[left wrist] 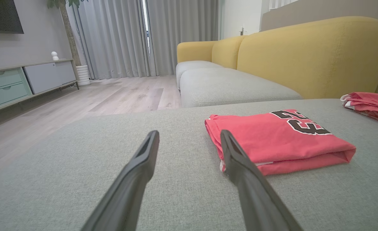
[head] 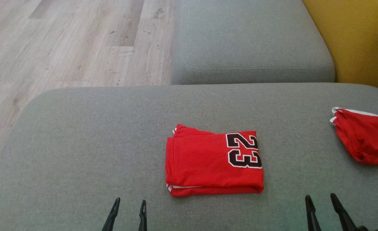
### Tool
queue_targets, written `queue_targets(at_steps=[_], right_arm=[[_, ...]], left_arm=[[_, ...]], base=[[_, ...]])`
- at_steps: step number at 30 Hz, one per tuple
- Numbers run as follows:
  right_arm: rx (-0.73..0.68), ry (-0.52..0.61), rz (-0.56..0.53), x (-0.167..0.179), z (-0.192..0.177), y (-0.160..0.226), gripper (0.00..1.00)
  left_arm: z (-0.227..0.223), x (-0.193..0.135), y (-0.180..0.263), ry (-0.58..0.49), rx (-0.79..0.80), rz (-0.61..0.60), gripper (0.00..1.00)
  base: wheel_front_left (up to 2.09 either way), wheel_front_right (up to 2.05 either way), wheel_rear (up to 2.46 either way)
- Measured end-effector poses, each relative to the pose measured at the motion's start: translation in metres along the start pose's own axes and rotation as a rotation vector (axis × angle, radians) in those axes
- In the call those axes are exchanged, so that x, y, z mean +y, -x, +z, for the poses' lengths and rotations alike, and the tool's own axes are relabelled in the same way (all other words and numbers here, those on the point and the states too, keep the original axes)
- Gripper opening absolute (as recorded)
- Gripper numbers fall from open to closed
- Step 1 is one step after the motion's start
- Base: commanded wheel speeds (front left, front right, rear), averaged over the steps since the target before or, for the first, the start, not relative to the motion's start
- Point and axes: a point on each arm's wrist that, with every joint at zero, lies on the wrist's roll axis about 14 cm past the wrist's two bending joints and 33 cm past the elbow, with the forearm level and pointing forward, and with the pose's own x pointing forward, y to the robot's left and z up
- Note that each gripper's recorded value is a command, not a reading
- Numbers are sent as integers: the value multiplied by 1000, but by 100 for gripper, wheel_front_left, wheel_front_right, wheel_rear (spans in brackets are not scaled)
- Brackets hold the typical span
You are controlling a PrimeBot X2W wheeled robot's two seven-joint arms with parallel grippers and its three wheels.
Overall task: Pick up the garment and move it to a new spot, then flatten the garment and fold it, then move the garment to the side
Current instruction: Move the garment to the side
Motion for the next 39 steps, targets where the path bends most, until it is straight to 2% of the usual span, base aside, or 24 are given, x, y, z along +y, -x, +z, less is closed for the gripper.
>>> queue_targets(at_steps=[15, 20, 27, 35, 39], right_arm=[[31, -4, 40, 11, -7, -5, 100], [84, -11, 60, 15, -22, -10, 100], [228, -105, 119, 28, -63, -34, 100], [447, -263, 190, 40, -78, -91, 100], [570, -358, 186, 33, -85, -114, 100]], left_arm=[[-4, 5, -1, 8, 15, 23, 100], [-8, 6, -2, 10, 35, 28, 100], [-13, 0, -7, 22, 61, -1, 100], [-19, -7, -15, 36, 88, -24, 100], [-22, -11, -23, 42, 103, -41, 100]], base=[[0, 0, 0], [0, 0, 0], [0, 0, 0], [0, 0, 0], [0, 0, 0]])
